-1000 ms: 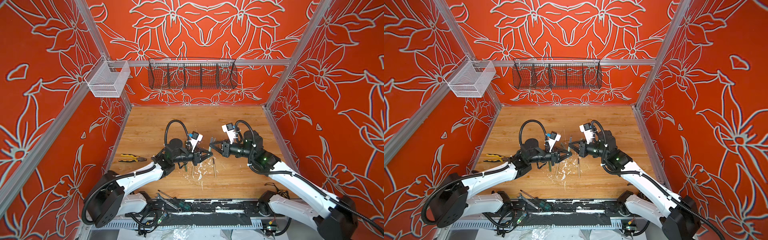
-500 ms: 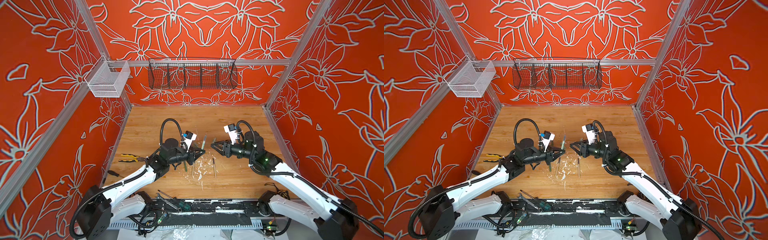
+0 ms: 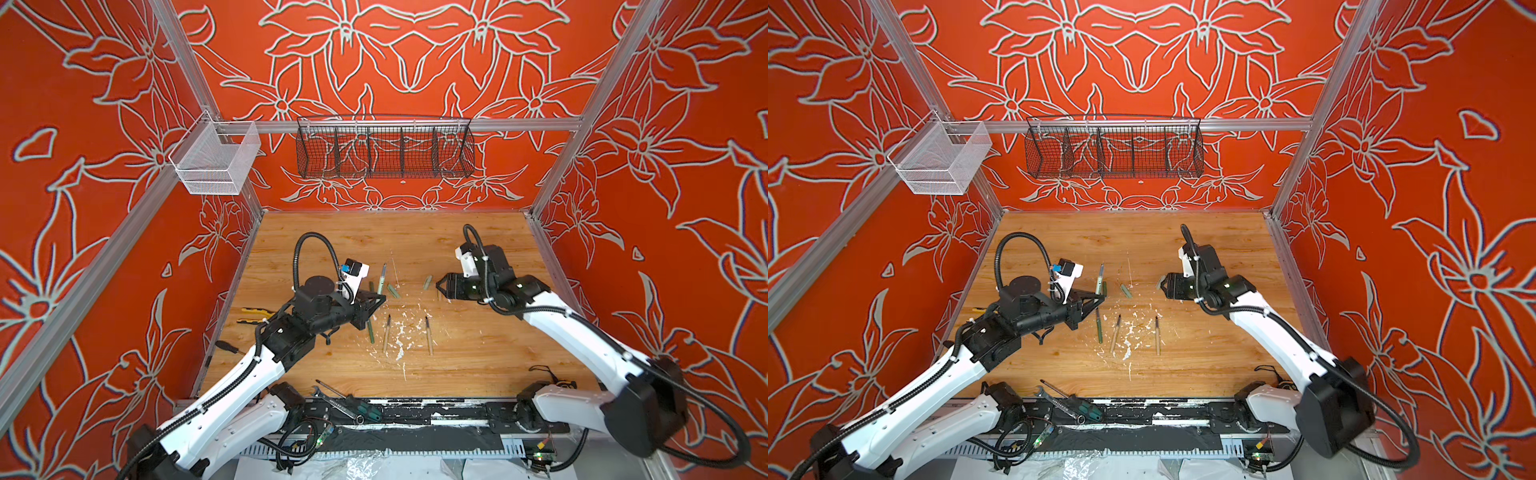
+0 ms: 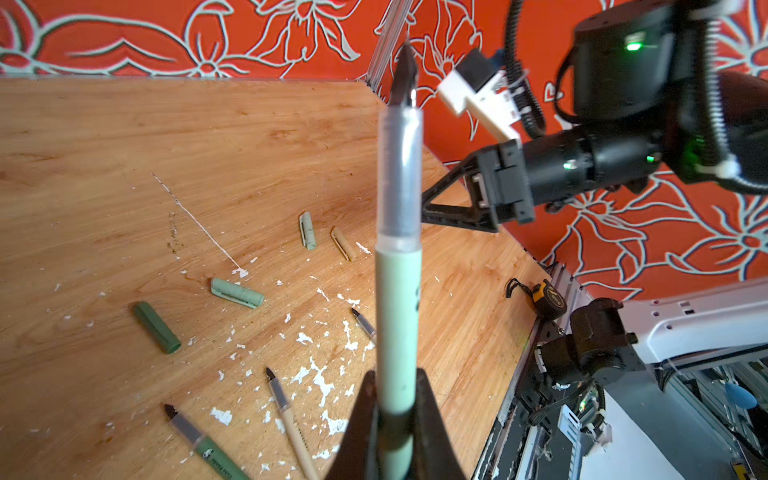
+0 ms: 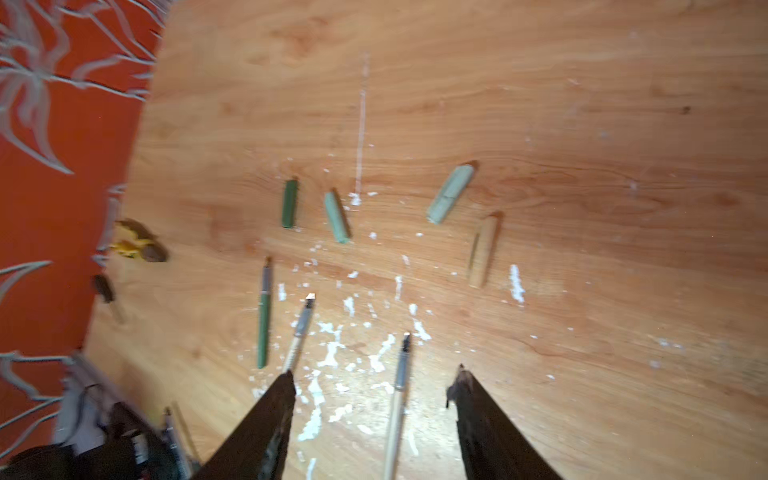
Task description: Insert the pens into the pen caps
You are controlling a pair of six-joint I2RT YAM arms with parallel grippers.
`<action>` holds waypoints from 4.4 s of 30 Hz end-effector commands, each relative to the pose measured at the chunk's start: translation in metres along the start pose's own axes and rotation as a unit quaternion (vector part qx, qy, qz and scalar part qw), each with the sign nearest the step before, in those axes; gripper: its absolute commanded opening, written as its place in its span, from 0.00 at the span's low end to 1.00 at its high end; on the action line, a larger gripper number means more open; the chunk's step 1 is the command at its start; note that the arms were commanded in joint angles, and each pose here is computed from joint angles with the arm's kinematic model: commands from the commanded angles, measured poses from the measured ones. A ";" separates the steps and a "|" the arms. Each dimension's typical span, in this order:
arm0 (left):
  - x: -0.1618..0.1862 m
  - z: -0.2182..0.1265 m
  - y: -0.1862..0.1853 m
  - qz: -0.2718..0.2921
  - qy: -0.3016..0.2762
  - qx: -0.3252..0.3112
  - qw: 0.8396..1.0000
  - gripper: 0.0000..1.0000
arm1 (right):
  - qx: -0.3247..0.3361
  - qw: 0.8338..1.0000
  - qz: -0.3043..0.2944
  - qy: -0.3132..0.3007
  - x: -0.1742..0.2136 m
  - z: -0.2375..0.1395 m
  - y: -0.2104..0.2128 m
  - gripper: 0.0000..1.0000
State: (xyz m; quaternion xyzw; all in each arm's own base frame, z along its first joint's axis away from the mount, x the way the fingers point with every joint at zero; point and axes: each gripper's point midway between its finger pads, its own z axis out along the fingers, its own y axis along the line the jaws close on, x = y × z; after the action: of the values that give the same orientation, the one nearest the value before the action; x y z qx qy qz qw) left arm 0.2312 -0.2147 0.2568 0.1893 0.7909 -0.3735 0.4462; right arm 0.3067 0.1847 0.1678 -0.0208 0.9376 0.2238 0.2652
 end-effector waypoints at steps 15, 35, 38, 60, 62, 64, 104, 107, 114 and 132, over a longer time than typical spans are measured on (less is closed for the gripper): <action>0.019 -0.017 0.008 -0.007 -0.011 -0.017 1.000 0.00 | 0.119 0.979 -0.034 0.163 -0.003 0.099 -0.070 0.45; 0.027 -0.007 0.009 -0.013 0.012 -0.010 1.000 0.00 | 0.105 0.975 -0.015 0.195 0.004 0.133 -0.076 0.35; 0.027 -0.006 0.009 -0.013 0.013 -0.007 1.000 0.00 | 0.106 0.975 -0.012 0.195 0.005 0.135 -0.078 0.35; 0.026 -0.009 0.009 -0.011 0.008 -0.010 1.000 0.00 | 0.107 0.971 -0.015 0.215 0.015 0.141 -0.078 0.25; 0.026 -0.010 0.009 -0.011 0.007 -0.012 1.000 0.00 | 0.105 0.970 -0.016 0.217 0.016 0.142 -0.075 0.23; 0.026 -0.010 0.009 -0.011 0.007 -0.012 1.000 0.00 | 0.103 0.971 -0.018 0.217 0.016 0.143 -0.073 0.22; 0.026 -0.005 0.006 -0.015 0.014 -0.001 1.000 0.00 | 0.115 0.977 -0.035 0.178 0.011 0.114 -0.063 0.05; 0.026 -0.005 0.006 -0.015 0.015 0.001 1.000 0.00 | 0.115 0.976 -0.035 0.181 0.014 0.115 -0.063 0.05; 0.034 0.003 0.009 -0.029 0.024 0.007 0.999 0.00 | 0.104 0.978 -0.040 0.174 0.015 0.113 -0.057 0.05; 0.076 0.040 0.017 -0.083 0.074 0.047 0.993 0.00 | 0.016 0.994 -0.033 0.105 0.013 0.101 -0.027 0.05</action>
State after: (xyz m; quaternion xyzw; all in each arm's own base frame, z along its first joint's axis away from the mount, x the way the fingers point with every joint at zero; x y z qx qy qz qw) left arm 0.2237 -0.2283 0.1680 0.1639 0.8302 -0.4065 0.3446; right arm 0.3504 0.1938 0.0590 -0.0720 0.9728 0.1611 0.1499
